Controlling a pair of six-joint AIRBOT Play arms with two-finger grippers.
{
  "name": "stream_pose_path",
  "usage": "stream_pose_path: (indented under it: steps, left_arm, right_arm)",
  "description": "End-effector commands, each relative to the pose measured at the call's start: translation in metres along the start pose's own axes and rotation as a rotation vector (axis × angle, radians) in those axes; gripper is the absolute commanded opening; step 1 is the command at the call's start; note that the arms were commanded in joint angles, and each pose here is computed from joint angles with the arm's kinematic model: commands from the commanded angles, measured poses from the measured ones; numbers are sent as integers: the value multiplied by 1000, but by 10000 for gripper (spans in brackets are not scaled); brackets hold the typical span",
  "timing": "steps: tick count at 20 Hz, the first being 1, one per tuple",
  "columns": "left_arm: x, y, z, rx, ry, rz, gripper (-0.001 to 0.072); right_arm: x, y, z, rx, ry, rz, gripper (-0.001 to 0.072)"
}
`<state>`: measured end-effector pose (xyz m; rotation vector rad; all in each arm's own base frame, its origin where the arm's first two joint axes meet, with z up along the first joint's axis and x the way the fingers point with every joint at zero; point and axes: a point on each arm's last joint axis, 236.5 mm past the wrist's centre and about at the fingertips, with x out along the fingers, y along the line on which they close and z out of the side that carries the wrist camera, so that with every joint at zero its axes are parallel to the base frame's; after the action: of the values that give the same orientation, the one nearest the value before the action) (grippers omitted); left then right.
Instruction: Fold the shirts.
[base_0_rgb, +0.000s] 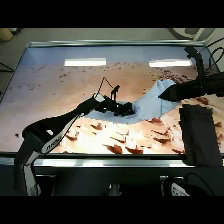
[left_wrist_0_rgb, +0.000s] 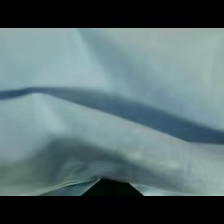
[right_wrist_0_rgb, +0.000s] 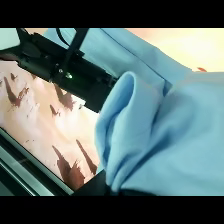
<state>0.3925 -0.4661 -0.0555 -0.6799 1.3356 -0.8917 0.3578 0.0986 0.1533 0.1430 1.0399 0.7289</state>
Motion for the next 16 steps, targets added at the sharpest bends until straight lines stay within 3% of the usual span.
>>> stream_pose_path:
  steps: [1,4,10,16]
  left_arm:
    - [-54,14,21,146,-15,133,20]
    - [-185,25,73,270,-165,341,20]
    - [-445,-32,101,315,-629,460,22]
    - [-545,-69,50,342,-782,544,22]
  right_arm:
    - [-4,-12,8,13,-41,-69,18]
    - [23,-4,26,-30,-61,-64,18]
    - [141,60,40,-112,-1,50,18]
    - [235,118,50,-5,-44,243,18]
